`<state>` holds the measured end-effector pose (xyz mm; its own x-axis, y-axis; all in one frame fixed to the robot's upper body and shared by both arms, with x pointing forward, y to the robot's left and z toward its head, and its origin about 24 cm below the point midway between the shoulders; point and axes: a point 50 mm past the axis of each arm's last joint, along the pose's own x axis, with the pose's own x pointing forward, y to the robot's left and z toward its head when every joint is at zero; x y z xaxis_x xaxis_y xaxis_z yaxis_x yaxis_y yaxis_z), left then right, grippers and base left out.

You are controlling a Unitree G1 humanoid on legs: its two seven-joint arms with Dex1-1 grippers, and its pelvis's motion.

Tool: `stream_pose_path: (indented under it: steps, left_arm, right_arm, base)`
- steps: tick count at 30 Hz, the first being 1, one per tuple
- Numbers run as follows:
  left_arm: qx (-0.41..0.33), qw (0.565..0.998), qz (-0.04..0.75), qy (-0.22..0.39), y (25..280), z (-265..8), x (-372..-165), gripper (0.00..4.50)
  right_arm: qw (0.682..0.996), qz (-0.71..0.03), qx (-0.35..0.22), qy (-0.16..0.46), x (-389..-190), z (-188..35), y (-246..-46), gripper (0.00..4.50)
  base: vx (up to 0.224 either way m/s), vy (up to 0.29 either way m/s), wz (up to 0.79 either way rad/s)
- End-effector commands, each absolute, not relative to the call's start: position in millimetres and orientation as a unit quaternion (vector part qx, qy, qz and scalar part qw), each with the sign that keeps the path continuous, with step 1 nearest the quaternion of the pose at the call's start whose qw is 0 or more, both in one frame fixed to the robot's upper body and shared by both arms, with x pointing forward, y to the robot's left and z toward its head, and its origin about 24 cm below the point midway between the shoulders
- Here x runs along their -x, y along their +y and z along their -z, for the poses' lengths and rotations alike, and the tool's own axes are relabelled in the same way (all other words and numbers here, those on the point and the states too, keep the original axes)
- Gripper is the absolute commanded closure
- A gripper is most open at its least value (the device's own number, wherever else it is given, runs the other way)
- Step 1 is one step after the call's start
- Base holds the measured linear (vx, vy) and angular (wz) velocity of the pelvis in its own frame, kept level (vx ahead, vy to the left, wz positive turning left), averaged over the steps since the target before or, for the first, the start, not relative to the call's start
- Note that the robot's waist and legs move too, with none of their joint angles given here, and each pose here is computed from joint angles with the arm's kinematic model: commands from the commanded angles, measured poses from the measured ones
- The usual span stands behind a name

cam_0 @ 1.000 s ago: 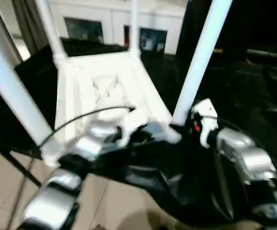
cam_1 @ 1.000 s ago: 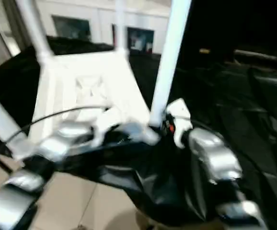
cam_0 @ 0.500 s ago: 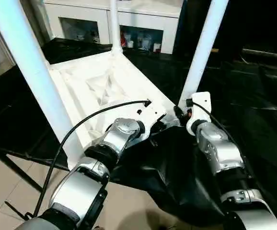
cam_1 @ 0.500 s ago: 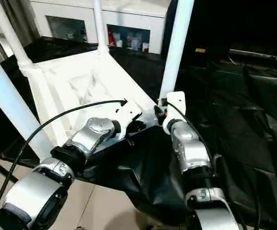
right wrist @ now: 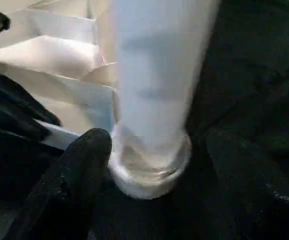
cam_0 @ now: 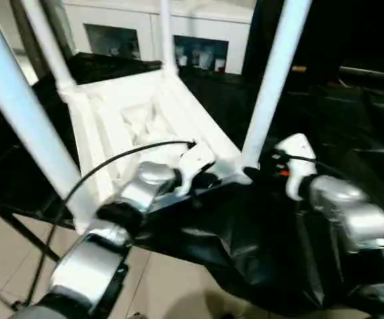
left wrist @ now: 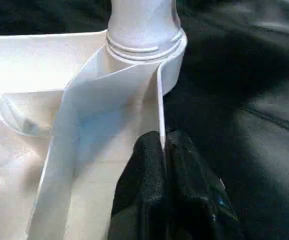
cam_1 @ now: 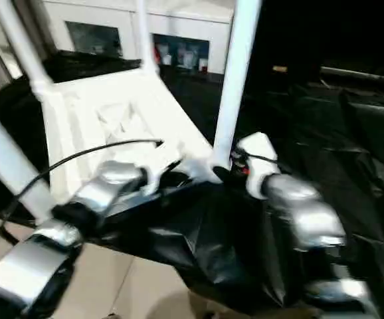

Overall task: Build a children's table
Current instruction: Rotate leg to tighten

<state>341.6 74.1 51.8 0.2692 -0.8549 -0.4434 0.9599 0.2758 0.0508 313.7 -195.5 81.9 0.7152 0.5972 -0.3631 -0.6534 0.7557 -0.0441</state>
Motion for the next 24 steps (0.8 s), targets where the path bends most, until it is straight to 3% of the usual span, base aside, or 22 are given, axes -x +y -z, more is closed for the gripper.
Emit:
stream_pose_path:
  steps: [1,3,12,24]
  left_arm:
    - [-0.147,0.732,0.657,0.103,60,-75,-335,4.5]
    - [-0.158,0.714,0.672,0.117,67,-73,-331,4.5]
    - [-0.157,0.705,0.68,0.124,79,-75,-327,4.5]
    - [-0.156,0.702,0.683,0.128,82,-76,-324,4.5]
  right_arm:
    - [0.909,-0.373,0.085,0.167,-307.6,-88,-193.6,1.13]
    - [0.892,-0.404,0.086,0.184,-299.7,-88,-195.6,1.13]
    - [0.864,-0.461,0.071,0.192,-290.4,-89,-188.6,1.28]
    - [0.859,-0.469,0.062,0.196,-289.4,-87,-185.0,2.37]
  base:
    - [0.0,0.0,0.0]
    - [0.0,0.0,0.0]
    - [0.0,0.0,0.0]
    - [0.0,0.0,0.0]
